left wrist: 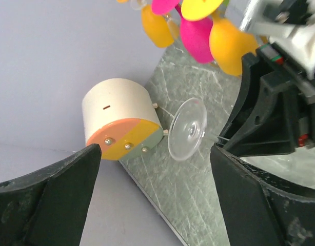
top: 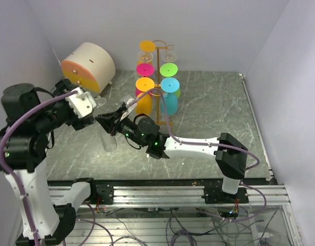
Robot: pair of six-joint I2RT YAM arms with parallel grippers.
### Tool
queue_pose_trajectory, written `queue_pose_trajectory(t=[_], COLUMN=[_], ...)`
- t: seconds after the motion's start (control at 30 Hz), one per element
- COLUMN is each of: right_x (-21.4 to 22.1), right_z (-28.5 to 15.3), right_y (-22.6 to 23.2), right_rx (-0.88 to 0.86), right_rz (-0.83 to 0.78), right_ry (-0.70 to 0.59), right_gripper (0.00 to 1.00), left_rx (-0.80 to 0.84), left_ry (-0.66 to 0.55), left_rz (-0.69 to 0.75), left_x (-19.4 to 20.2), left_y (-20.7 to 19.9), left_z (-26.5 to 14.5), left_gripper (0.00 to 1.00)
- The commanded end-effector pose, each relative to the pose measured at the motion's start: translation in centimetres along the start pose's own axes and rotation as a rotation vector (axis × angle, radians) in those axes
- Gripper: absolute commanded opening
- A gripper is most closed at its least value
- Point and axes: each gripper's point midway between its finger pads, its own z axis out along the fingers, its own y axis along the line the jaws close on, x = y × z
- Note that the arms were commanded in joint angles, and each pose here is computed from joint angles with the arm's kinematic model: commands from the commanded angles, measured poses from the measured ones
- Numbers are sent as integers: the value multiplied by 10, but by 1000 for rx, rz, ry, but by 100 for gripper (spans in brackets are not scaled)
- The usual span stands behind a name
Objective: Place the wine glass upside down on the wine glass rack
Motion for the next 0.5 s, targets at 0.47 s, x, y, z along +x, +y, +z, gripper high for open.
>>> queue_pose_trajectory(t=[0.47], right_x=[-56], right_z=[-66], right_y=[10], right_rx=[38], right_rz=[15], right_ry=[-118], right_gripper=[0], left_rx=[-659], left_ry=[5], left_rz=[-492], left_x=[8], left_y=[103], left_z=[-41], left_gripper=[95])
